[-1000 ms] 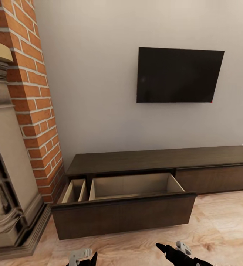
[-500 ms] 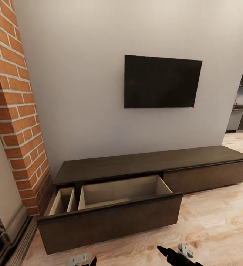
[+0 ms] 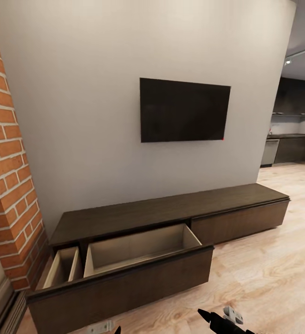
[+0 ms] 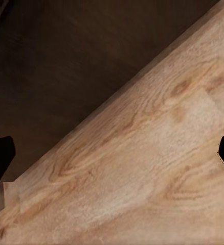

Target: Place each of the two pumpkins and all three candles from the living room inside a cabinet in the living room (use any cabinet), then make sure every cabinet is closed, and position the cauldron so it is next to a table in the living room.

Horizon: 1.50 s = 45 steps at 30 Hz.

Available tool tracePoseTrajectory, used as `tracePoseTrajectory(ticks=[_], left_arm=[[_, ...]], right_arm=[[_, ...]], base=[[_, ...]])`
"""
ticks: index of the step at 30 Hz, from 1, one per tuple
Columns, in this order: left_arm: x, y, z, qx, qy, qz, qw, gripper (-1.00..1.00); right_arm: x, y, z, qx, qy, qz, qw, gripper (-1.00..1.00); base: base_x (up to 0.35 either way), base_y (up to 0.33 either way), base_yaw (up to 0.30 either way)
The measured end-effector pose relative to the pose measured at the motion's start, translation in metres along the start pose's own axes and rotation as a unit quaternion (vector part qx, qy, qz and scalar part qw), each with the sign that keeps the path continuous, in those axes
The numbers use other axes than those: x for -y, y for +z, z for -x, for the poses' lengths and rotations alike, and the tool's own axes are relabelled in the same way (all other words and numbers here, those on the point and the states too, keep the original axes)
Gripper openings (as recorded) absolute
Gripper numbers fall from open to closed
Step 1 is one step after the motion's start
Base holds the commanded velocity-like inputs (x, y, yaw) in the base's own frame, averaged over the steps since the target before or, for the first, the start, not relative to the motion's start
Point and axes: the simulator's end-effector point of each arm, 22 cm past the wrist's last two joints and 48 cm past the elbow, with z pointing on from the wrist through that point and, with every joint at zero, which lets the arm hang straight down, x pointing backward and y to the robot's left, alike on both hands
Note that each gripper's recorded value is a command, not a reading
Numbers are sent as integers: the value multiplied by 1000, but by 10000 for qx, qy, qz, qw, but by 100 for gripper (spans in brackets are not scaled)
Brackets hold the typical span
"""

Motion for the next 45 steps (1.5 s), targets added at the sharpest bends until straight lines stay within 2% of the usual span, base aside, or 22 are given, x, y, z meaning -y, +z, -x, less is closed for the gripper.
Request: tracePoseTrajectory(ticks=[10,17,45], left_arm=[[6,-9,22,45,13,3,10000,100],[1,-14,17,-147,38,102,9998,100],[16,-40,68,-92,92,121,9998,100]], right_arm=[[-17,-12,19,58,-21,12,10000,100],[-28,-20,32,92,-37,19,9999,100],[-71,-54,69,168,-68,62,9998,100]], base=[[0,0,-190],[0,0,-187],[0,0,-187]])
